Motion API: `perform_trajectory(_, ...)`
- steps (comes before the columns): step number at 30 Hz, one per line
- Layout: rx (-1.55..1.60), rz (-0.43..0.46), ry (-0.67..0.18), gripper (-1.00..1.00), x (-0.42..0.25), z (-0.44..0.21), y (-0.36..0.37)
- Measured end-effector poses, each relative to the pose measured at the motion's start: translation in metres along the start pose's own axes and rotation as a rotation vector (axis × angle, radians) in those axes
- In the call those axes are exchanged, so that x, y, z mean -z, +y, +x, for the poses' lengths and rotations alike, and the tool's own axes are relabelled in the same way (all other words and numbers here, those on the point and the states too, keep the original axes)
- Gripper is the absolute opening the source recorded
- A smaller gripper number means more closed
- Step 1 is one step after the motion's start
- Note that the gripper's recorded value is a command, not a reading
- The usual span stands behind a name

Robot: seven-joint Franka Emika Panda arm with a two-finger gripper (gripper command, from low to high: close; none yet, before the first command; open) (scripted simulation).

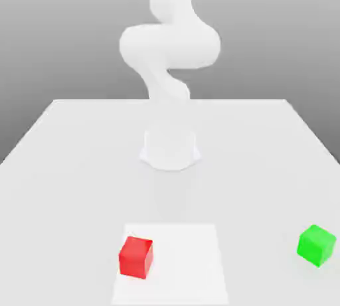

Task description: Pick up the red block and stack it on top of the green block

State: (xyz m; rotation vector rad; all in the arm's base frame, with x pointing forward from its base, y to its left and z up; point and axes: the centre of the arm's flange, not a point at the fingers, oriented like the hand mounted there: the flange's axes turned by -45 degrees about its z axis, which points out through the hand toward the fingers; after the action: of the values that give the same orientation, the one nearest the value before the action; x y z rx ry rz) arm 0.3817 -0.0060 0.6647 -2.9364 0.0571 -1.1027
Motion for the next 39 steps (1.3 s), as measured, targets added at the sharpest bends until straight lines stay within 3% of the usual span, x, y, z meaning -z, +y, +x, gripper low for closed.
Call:
perform_trajectory(10, -0.09, -0.044, -0.328, 0.0, -0.21, -0.077, 0.03)
perform_trajectory(21, -0.199, -0.093, -0.681, 0.0, -0.359, -0.25, 0.063)
perform_trajectory(27, -0.205, -0.095, -0.713, 0.0, -0.41, -0.304, 0.064)
perform_trajectory(28, -0.205, -0.095, -0.713, -1.0, -0.415, -0.309, 0.064)
perform_trajectory(39, -0.205, -0.095, -0.713, -1.0, -0.387, -0.284, 0.064)
